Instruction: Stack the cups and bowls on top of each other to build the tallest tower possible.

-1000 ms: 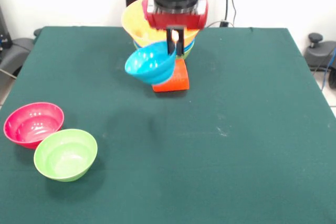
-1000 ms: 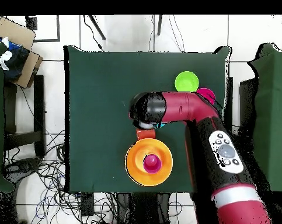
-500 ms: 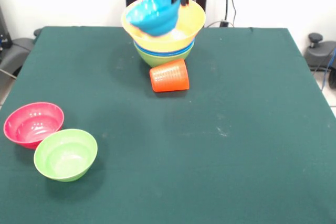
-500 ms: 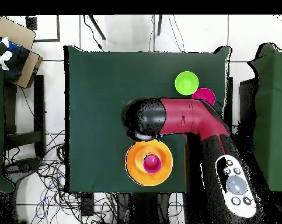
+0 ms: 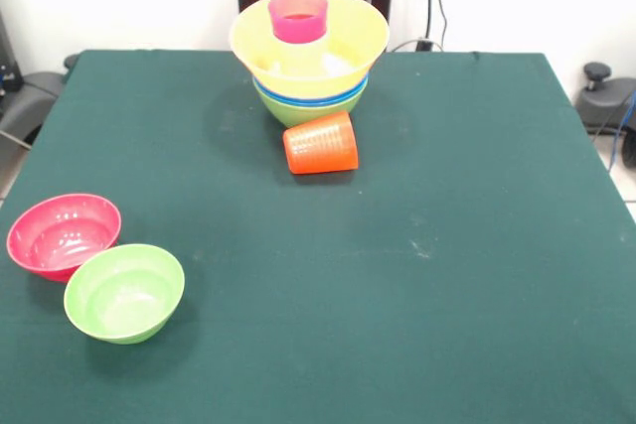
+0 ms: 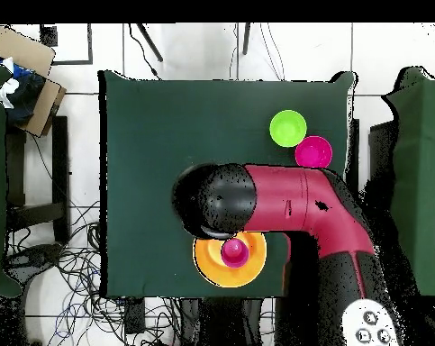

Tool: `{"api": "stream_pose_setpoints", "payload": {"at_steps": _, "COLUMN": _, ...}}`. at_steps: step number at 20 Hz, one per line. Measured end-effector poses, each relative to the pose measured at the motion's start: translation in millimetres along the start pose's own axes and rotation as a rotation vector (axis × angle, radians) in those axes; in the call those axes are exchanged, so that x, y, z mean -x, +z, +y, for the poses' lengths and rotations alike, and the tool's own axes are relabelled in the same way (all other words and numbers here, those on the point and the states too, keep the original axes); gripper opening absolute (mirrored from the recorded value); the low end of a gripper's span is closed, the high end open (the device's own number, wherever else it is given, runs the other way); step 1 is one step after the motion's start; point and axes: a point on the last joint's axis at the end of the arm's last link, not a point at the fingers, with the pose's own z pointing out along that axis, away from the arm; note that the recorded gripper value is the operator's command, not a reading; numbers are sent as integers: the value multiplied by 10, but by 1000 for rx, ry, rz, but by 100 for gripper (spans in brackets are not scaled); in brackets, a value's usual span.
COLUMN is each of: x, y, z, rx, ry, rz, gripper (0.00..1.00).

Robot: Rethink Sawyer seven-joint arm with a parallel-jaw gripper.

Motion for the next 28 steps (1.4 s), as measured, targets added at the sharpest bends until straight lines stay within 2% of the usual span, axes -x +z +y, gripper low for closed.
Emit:
{"api": "stream_pose_setpoints", "payload": {"at_steps": 8, "x": -232, "y": -102, "z": 10, "rx": -13, "ry": 4, "rz": -1, "gripper": 0}}
{"api": "stream_pose_setpoints", "payload": {"at_steps": 22, "x": -646, "y": 76, "z": -13, "rx": -22, "ry": 9, "rz": 73, "gripper": 0}}
{"api": "stream_pose_setpoints", "payload": {"at_steps": 28, "x": -761, "y": 213, "z": -33, "rx": -19, "ry": 9, "rz": 81, "gripper": 0}}
